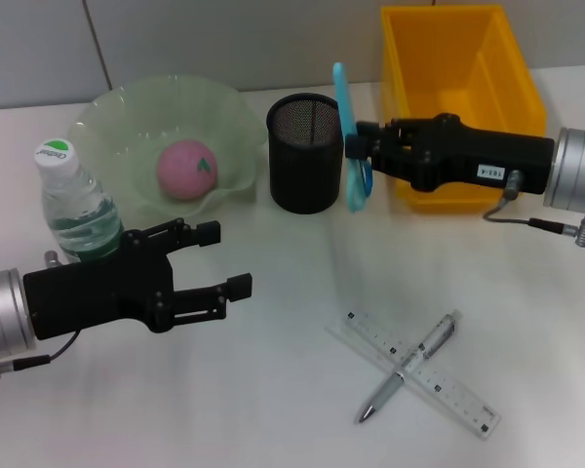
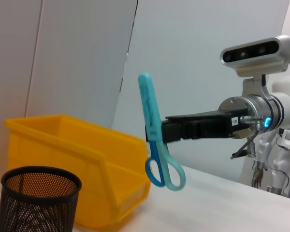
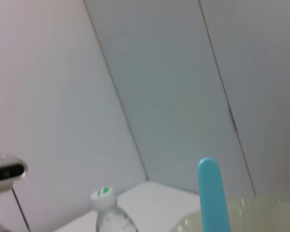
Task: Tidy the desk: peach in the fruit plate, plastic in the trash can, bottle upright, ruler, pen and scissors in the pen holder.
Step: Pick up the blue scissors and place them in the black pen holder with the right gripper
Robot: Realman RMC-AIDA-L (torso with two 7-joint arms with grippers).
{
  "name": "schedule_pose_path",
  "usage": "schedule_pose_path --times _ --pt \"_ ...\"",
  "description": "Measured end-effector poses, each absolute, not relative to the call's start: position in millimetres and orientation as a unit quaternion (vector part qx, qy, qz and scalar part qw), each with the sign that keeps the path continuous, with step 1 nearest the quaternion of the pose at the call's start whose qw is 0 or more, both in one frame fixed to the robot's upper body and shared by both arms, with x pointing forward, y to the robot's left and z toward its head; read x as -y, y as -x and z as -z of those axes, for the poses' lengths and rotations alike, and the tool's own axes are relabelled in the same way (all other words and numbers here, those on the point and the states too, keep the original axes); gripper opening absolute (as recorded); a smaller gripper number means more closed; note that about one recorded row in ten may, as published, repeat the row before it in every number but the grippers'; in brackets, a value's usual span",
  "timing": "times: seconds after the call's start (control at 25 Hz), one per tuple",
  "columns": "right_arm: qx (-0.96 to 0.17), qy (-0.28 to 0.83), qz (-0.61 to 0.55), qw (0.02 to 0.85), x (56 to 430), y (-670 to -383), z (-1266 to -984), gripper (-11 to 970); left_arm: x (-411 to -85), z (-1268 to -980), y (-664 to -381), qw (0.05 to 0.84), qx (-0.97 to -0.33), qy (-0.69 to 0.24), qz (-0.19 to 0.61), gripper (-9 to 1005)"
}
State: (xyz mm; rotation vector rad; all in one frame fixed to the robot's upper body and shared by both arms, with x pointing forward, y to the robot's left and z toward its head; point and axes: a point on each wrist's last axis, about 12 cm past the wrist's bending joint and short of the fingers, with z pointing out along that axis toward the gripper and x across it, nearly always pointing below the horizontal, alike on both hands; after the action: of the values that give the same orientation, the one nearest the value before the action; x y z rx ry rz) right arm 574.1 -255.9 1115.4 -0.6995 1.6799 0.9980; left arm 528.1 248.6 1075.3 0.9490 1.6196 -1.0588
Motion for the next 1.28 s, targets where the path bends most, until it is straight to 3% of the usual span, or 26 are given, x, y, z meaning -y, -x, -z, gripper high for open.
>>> schedule_pose_path --times 0.44,0.8,1.28 --pt "-0.683 0.291 -0.359 0.565 256 -589 -1117 229 -248 -1075 -528 0.476 -0.662 -0.385 0.432 844" --pt "-0.62 0.309 -0.295 0.658 265 -597 -1140 231 -249 -1075 -529 0.478 -0.665 -0.376 0.433 844" --pt "-0.53 0.437 -0.072 0.723 260 -621 -1163 232 -250 -1076 -530 0.483 -0.666 -0.37 0.431 844"
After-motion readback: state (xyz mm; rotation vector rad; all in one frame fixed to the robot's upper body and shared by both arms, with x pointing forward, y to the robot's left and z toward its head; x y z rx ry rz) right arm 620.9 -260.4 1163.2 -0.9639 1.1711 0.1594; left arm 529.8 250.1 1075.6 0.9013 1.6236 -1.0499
